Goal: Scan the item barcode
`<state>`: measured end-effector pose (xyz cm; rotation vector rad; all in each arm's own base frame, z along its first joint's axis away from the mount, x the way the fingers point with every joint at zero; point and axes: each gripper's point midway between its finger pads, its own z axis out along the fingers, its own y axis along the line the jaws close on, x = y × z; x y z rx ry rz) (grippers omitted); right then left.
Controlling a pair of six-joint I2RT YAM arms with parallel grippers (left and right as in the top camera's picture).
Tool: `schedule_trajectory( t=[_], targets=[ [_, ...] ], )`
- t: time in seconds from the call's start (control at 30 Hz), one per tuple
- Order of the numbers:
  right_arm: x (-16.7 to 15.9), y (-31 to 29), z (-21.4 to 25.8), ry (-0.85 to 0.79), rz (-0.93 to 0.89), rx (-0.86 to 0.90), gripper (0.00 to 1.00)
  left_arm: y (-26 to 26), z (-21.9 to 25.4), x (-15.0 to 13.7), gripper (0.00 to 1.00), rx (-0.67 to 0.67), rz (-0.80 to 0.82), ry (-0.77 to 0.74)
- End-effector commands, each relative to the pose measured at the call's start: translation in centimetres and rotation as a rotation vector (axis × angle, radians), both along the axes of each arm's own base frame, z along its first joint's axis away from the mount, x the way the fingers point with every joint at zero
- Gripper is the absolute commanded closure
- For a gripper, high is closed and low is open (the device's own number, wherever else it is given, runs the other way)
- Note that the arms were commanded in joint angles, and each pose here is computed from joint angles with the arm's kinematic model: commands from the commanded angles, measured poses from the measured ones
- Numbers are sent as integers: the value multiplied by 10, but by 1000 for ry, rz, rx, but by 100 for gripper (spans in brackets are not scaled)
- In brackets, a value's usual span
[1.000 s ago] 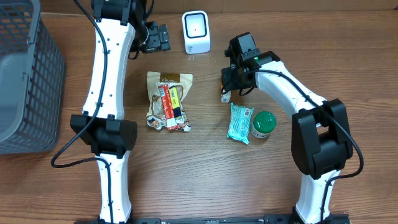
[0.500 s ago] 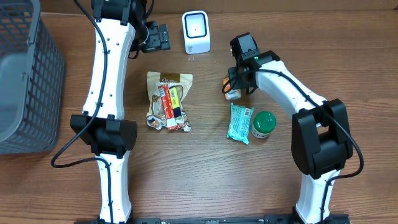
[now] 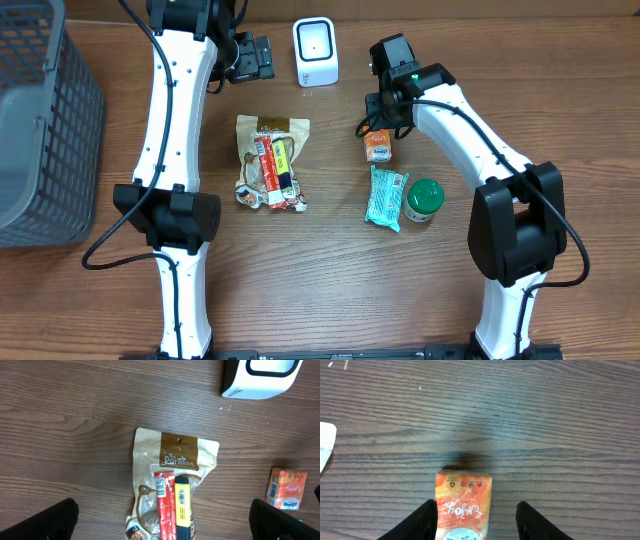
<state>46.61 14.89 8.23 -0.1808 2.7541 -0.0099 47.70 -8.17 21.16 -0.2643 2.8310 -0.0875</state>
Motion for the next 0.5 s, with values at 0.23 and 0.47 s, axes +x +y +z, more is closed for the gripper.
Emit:
schedule_trajectory(
  t=[0.23,0.47],
  targets=[
    [0,-13,-3,14,-21,-1,49,-1,12,0,0,10,-11,-33],
    [2,-21,-4,62,-38,153,49,-1,12,0,0,9,-11,-33]
  ],
)
